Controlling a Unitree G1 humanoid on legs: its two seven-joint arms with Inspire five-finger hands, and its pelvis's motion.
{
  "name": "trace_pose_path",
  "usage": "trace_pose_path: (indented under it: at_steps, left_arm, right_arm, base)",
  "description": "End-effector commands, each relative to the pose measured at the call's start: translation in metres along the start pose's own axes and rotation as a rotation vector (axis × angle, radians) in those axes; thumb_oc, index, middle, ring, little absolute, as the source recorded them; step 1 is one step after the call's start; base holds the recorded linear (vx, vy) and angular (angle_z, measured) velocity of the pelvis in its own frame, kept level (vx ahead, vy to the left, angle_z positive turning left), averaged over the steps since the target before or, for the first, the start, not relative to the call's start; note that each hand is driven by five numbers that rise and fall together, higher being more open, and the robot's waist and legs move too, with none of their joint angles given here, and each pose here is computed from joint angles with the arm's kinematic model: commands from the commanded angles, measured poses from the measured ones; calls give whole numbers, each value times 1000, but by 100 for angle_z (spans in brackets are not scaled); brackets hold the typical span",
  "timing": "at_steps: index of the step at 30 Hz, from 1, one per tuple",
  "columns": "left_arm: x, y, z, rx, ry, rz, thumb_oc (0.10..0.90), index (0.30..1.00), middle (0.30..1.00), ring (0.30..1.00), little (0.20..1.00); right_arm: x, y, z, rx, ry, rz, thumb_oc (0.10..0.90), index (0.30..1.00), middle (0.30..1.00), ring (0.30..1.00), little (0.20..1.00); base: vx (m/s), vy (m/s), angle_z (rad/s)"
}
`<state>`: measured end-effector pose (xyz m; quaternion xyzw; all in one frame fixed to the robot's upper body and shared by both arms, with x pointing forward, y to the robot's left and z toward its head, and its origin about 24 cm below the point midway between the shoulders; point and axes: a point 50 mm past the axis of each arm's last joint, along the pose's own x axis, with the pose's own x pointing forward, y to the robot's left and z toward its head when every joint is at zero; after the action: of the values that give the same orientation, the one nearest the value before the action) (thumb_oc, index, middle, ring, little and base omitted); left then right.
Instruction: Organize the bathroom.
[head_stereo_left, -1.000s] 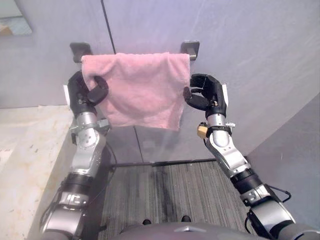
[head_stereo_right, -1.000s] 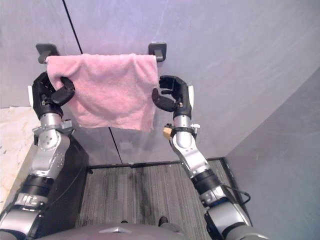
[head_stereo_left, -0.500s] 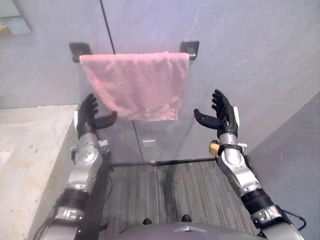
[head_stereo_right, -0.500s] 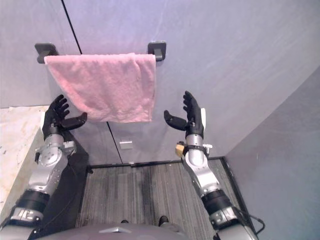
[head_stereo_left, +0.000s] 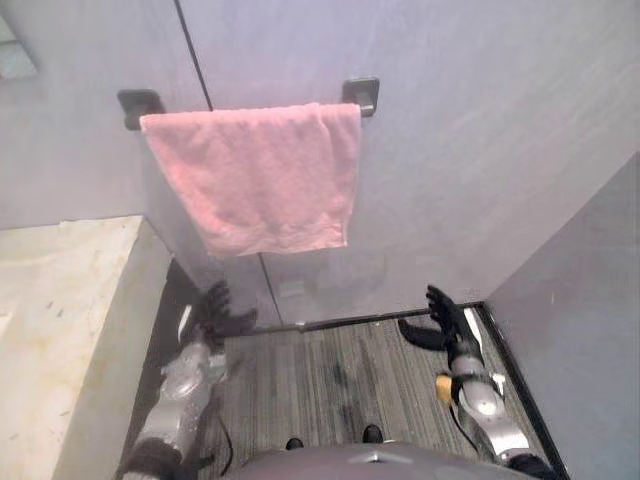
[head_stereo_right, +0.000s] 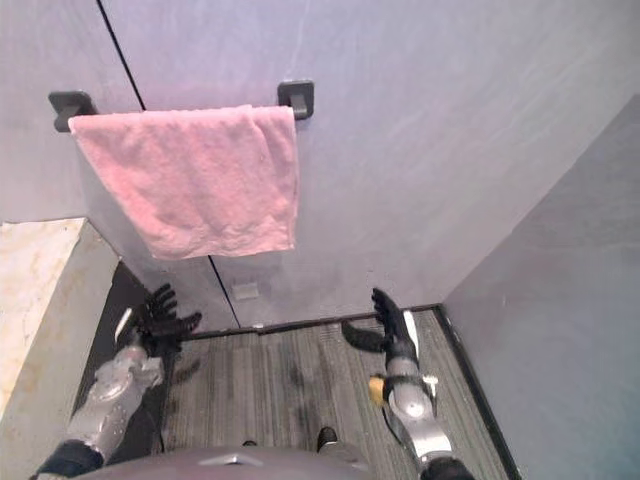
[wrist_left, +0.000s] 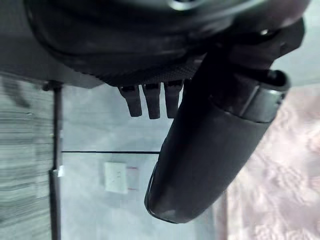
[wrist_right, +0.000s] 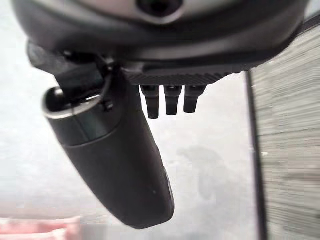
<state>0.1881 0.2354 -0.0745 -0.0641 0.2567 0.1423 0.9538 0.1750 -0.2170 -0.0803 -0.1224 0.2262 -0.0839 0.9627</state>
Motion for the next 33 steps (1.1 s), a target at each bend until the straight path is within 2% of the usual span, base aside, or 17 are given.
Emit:
trace_pose_path:
  at_steps: [1, 2, 3, 5, 7, 9, 14, 22, 27, 33]
  left_arm:
    - [2, 14, -13, -37, 25, -4, 800, 900, 900, 900, 900]
    - [1, 16, -21, -33, 65, -4, 800, 900, 900, 900, 900]
    - [-9, 27, -54, -70, 215, 42, 800, 900, 900, 900, 900]
    - [-23, 46, -86, -56, 389, 125, 800, 900, 900, 900, 900]
    - [-37, 58, -110, -37, 569, 164, 800, 900, 900, 900, 900]
    - [-44, 63, -118, -53, 645, 172, 800, 900, 900, 900, 900]
    - [-41, 58, -117, -119, 668, 184, 800, 900, 900, 900, 900]
    - [-38, 44, -120, -102, 679, 121, 800, 900, 900, 900, 900]
    - [-43, 39, -126, -119, 676, 121, 800, 900, 900, 900, 900]
    - [-43, 44, -125, -116, 630, 203, 800, 900, 900, 900, 900]
  right_arm:
    - [1, -9, -14, 14, 46, -39, 800, 900, 900, 900, 900]
    - [-2, -11, -22, 7, 84, -38, 800, 900, 900, 900, 900]
    - [-12, -14, -46, -21, 197, -40, 800, 900, 900, 900, 900]
    - [-22, -15, -68, -46, 303, -29, 800, 900, 900, 900, 900]
    - [-27, -12, -83, -30, 404, 7, 800, 900, 900, 900, 900]
    - [-28, -11, -88, -16, 444, 22, 800, 900, 900, 900, 900]
    - [-31, -6, -97, 20, 510, 70, 800, 900, 900, 900, 900]
    - [-2, -16, -72, 10, 447, 93, 800, 900, 900, 900, 900]
    - [-10, -22, -85, 5, 536, 95, 800, 900, 900, 900, 900]
    - [-22, -14, -99, -8, 654, 110, 800, 900, 900, 900, 900]
  base:
    - [-136, 24, 3]
    - [-103, 26, 5]
    - [-145, 37, 4]
    - [-209, 39, 1]
    - [-264, 16, -3]
    - [-342, -16, 3]
    - [-420, -45, 40]
    - [-420, -82, 77]
    - [-322, 65, 101]
    - [-208, 185, 66]
